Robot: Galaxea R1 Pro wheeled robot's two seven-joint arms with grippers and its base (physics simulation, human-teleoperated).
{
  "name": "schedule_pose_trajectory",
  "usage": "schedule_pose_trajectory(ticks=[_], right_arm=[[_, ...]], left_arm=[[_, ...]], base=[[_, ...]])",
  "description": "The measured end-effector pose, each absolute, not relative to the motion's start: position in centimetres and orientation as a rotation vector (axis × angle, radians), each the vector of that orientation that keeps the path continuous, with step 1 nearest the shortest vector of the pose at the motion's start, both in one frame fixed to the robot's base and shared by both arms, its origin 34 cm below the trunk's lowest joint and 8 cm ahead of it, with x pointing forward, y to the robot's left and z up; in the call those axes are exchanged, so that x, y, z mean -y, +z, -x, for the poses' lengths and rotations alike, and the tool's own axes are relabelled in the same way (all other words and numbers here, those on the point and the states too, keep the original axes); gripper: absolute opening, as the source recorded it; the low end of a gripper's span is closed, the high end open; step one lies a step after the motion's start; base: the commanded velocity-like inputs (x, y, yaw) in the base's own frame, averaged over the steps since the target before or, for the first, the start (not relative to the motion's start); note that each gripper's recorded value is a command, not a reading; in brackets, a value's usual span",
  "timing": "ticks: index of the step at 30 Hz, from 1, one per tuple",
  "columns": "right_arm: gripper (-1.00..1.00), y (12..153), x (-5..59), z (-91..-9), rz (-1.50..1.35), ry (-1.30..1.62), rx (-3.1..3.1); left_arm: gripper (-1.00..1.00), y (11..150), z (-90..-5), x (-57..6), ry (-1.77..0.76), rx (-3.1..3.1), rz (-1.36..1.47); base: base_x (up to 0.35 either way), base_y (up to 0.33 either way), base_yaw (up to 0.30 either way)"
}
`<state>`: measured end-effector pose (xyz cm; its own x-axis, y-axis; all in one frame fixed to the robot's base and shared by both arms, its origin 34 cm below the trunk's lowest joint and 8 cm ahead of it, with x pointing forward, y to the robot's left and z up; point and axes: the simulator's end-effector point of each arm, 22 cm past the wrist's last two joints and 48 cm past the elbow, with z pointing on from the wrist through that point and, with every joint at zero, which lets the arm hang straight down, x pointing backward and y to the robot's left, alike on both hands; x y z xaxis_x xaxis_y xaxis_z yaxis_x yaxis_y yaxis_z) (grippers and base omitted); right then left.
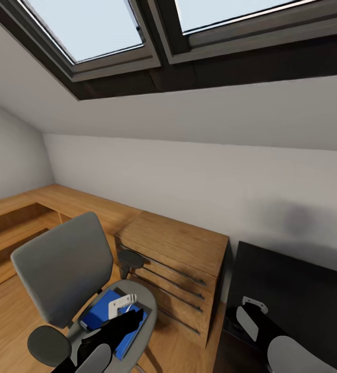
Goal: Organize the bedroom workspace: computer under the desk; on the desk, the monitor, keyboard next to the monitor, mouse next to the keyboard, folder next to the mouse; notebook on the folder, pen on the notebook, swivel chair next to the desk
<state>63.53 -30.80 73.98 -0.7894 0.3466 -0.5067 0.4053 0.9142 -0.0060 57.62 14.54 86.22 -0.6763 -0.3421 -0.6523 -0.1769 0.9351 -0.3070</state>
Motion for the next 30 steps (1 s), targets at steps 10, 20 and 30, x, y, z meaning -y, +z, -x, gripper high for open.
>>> schedule_pose_trajectory(ticks=[10, 20, 30], right_arm=[[1.0, 73.67, 30.74, -63.65, -0.54, -0.154, -2.56], [-1.0, 73.68, 30.71, -63.67, -0.537, -0.155, -2.56], [-1.0, 73.73, 30.67, -63.73, -0.532, -0.155, -2.559]], left_arm=[[1.0, 85.85, -57.65, -14.49, -0.281, -2.326, 0.364], [1.0, 85.83, -57.62, -14.45, -0.282, -2.326, 0.362], [1.0, 85.81, -57.59, -14.4, -0.282, -2.327, 0.36]], base=[[0.0, 0.0, 0.0], [0.0, 0.0, 0.0], [0.0, 0.0, 0.0]])
